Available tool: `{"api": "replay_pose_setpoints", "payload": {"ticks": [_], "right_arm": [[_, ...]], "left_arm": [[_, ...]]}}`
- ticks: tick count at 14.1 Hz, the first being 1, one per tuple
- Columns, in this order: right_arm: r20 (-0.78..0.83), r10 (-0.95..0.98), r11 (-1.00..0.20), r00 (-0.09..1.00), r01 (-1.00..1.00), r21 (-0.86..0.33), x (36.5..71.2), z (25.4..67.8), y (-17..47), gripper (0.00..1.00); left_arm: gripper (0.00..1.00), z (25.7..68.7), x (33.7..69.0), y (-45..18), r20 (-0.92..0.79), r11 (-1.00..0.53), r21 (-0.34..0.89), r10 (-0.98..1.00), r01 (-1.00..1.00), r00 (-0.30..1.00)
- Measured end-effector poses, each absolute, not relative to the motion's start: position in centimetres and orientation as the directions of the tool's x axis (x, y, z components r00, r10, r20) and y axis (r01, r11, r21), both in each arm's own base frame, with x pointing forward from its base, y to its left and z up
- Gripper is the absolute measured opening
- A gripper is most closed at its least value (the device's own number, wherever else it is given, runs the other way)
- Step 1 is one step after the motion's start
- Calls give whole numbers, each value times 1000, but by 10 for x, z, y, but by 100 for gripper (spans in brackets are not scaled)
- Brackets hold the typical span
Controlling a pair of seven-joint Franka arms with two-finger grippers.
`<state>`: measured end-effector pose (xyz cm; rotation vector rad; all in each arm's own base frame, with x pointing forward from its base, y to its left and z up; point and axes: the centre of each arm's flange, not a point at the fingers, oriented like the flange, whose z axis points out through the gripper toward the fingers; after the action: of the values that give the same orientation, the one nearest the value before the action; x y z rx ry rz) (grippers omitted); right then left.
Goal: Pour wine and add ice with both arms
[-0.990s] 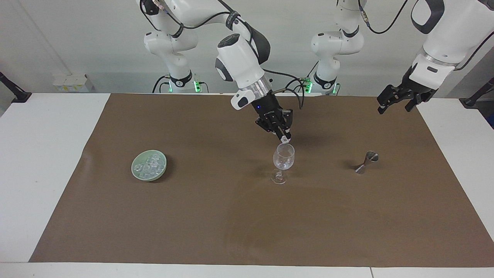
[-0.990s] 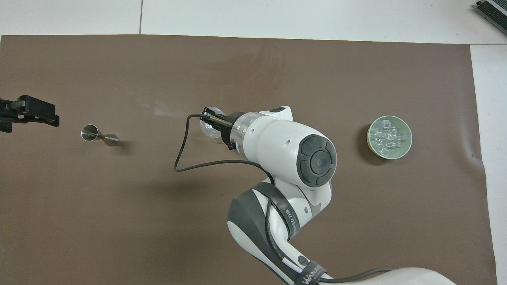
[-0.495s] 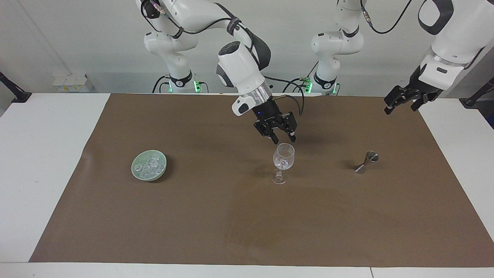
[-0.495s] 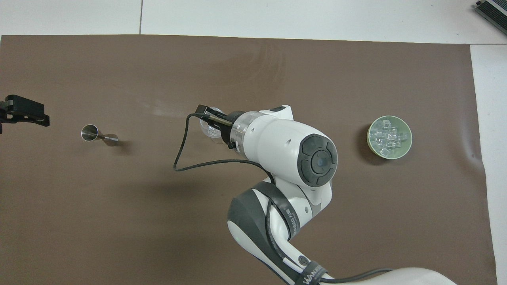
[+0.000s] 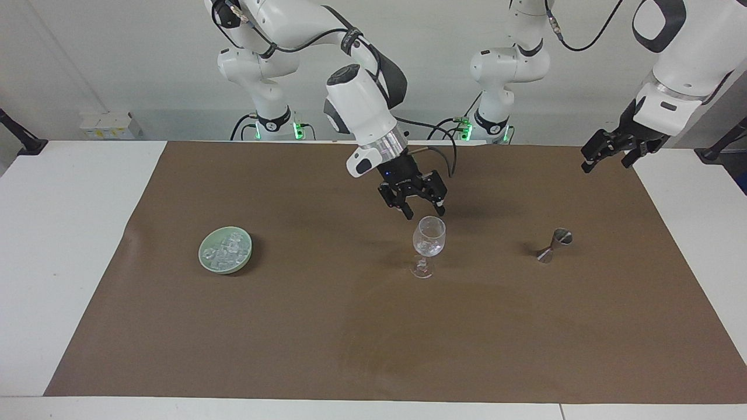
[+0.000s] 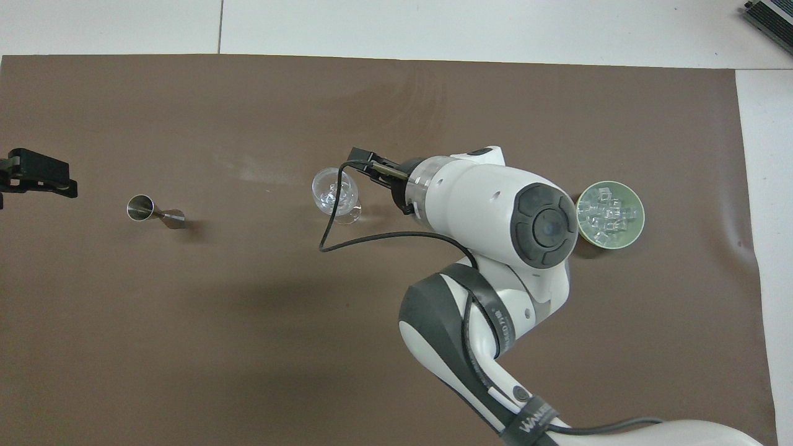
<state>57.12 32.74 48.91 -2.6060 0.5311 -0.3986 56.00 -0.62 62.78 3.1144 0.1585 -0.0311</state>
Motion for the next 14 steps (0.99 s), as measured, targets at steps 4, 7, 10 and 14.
{"api": "replay_pose_setpoints", "payload": {"ticks": [4,7,10,14], "right_arm": [[183,-334,-916,925,-272,-296,559,530,253,100],[159,-262,-955,952,-231,-187,533,565,216,100],[136,-216,-972,967,-200,-122,511,594,196,100],[152,-179,-982,972,-168,-83,509,615,167,100]], "left_arm": [[100,628,560,-6,-21,-995,22,101,102,995],[100,628,560,-6,-21,-995,22,101,102,995],[100,628,560,-6,-21,-995,22,101,102,995],[100,628,560,-6,-21,-995,22,101,102,995]]}}
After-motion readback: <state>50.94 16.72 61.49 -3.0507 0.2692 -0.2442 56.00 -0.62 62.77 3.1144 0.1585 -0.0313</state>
